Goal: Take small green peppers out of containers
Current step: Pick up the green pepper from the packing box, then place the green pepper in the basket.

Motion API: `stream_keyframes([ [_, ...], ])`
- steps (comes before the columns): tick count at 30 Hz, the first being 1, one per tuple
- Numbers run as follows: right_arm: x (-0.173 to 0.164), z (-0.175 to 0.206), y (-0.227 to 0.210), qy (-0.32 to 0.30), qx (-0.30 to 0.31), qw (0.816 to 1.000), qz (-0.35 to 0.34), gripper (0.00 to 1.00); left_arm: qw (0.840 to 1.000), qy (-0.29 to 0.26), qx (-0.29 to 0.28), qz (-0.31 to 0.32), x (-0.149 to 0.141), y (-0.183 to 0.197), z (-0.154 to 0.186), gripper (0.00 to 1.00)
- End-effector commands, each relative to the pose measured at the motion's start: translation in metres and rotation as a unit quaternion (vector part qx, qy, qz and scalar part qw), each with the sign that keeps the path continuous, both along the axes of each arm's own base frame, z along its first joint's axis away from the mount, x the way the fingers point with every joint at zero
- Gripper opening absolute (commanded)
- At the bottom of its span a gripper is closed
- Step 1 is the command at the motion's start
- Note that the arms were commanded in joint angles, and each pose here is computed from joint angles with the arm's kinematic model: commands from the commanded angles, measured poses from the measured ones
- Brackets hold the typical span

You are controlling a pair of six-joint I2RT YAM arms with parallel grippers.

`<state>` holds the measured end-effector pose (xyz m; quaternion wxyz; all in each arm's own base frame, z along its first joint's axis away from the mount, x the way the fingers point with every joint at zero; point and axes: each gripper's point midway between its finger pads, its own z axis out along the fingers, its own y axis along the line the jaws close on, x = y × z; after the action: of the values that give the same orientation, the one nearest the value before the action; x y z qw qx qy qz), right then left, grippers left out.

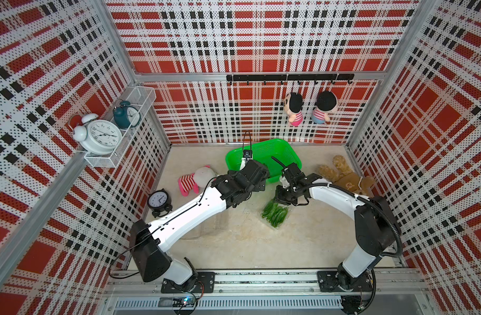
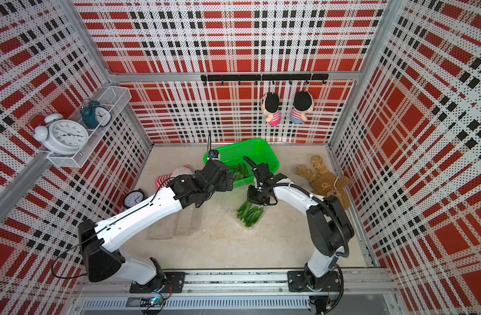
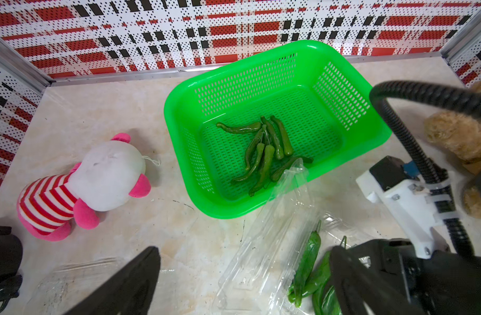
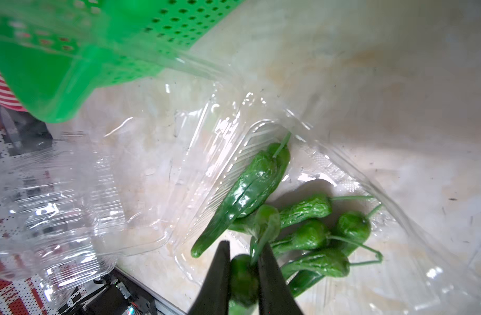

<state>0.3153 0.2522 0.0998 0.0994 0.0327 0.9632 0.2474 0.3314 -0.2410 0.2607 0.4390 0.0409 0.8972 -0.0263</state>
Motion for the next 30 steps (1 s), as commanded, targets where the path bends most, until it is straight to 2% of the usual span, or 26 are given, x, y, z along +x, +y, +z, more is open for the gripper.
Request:
stream_keyframes([
  [1,-0.006,0.011,0.0,-0.006,0.001,1.0,0.005,0.05,1.0,-0.006,-0.01,-0.007,0.002,-0.01,0.004,1.0],
  [8,-0.005,0.04,-0.005,-0.028,-0.003,1.0,0.009,0.04,1.0,-0.011,-0.013,-0.005,0.003,-0.01,0.009,1.0],
  [15,0.018,0.107,-0.004,-0.084,0.013,0.996,0.016,0.04,1.0,-0.016,-0.021,0.002,0.007,-0.01,0.014,1.0],
  [20,0.056,0.16,-0.003,-0.137,0.036,0.99,0.013,0.04,1.0,-0.012,-0.011,-0.007,0.011,-0.014,0.009,1.0],
  [25,0.113,0.205,-0.008,-0.198,0.056,0.979,0.002,0.04,1.0,-0.012,-0.004,-0.006,0.015,-0.012,0.009,1.0],
  [30,0.17,0.22,-0.007,-0.239,0.092,0.967,-0.013,0.05,1.0,-0.007,-0.002,-0.001,0.016,-0.005,0.005,1.0],
])
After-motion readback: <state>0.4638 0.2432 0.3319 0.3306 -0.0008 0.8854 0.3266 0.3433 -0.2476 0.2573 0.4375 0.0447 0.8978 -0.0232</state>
